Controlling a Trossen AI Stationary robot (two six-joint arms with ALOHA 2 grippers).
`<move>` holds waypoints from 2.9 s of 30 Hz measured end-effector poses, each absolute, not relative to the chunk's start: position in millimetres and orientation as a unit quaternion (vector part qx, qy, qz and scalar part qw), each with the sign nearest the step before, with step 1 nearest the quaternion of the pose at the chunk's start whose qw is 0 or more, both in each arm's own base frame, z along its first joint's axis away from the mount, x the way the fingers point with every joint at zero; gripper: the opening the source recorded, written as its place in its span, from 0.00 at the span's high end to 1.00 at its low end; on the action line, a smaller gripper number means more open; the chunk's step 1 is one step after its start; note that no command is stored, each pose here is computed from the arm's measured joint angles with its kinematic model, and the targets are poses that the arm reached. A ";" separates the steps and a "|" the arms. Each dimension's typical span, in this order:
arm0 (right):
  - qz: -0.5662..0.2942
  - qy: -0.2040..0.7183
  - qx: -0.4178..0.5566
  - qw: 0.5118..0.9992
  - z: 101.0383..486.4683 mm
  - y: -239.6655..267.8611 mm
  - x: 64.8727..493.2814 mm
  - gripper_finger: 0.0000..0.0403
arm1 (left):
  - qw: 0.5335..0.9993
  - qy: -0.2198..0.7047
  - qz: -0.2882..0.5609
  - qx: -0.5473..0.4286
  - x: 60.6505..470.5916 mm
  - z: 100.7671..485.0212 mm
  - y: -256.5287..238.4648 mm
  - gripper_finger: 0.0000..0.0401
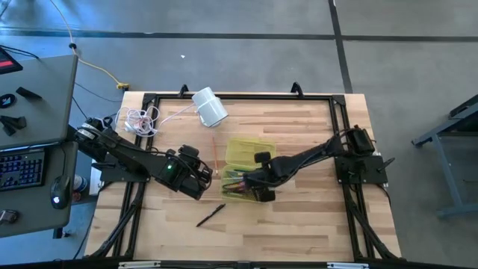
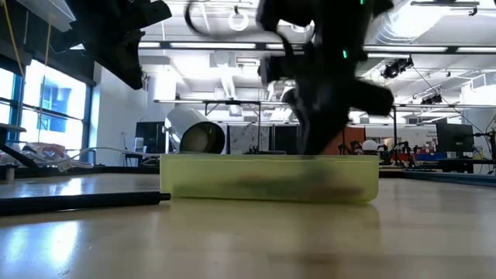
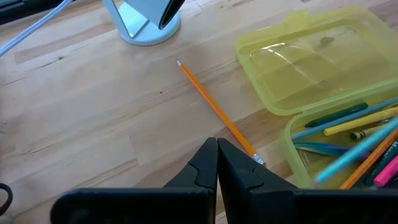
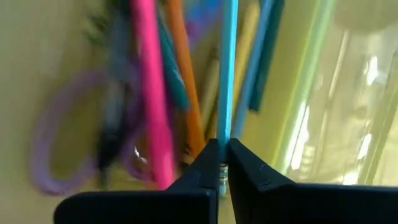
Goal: Pick & place school supplies into a supply box
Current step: Put the light green pencil into the supply box, then put the black pen into the supply box
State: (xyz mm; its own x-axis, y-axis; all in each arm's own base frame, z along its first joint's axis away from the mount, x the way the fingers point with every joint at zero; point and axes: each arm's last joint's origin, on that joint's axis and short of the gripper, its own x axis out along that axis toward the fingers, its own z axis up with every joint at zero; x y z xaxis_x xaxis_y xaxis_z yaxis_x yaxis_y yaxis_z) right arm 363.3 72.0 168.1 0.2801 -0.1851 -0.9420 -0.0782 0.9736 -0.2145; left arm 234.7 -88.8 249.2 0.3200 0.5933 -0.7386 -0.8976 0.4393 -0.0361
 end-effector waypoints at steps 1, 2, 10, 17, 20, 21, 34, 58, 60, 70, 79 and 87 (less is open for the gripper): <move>-0.036 0.604 -0.105 0.789 163.1 67.6 361.4 1.00 | 0.780 0.334 0.478 -0.228 234.8 249.2 -88.8 0.88; -0.041 0.605 -0.099 0.789 159.7 63.7 360.5 1.00 | 0.780 0.334 0.478 -0.228 234.7 249.2 -88.8 0.88; -0.047 0.626 -0.101 0.772 155.3 54.5 355.6 0.91 | 0.780 0.333 0.479 -0.226 234.7 249.3 -88.6 0.88; -0.029 0.598 -0.112 0.793 181.1 72.1 368.3 0.81 | 0.780 0.332 0.479 -0.226 234.7 249.3 -88.6 0.88; -0.009 0.534 -0.106 0.839 195.8 87.9 382.1 0.78 | 0.781 0.332 0.479 -0.226 234.7 249.3 -88.6 0.88; 0.008 0.504 -0.106 0.857 199.1 95.2 387.0 0.78 | 0.781 0.332 0.479 -0.226 234.7 249.3 -88.6 0.88; 0.129 0.338 -0.251 0.898 159.4 171.2 440.7 0.77 | 0.784 0.323 0.476 -0.232 236.6 249.6 -89.2 0.88; 0.171 0.450 -0.189 0.856 123.2 155.6 482.9 0.94 | 0.786 0.333 0.470 -0.225 236.6 249.4 -89.5 0.88; 0.177 0.465 -0.191 0.846 129.3 158.3 481.2 0.97 | 0.786 0.334 0.470 -0.224 236.4 249.4 -89.5 0.88; 0.101 0.531 -0.337 0.771 213.0 202.4 452.6 0.98 | 0.783 0.344 0.467 -0.224 235.8 249.0 -89.7 0.88; -0.125 0.639 -0.332 0.682 219.1 170.9 420.1 0.97 | 0.788 0.358 0.448 -0.225 231.7 248.5 -100.0 0.88; -0.141 0.683 -0.332 0.635 174.2 134.6 412.4 0.95 | 0.794 0.348 0.446 -0.223 229.0 249.1 -105.1 0.88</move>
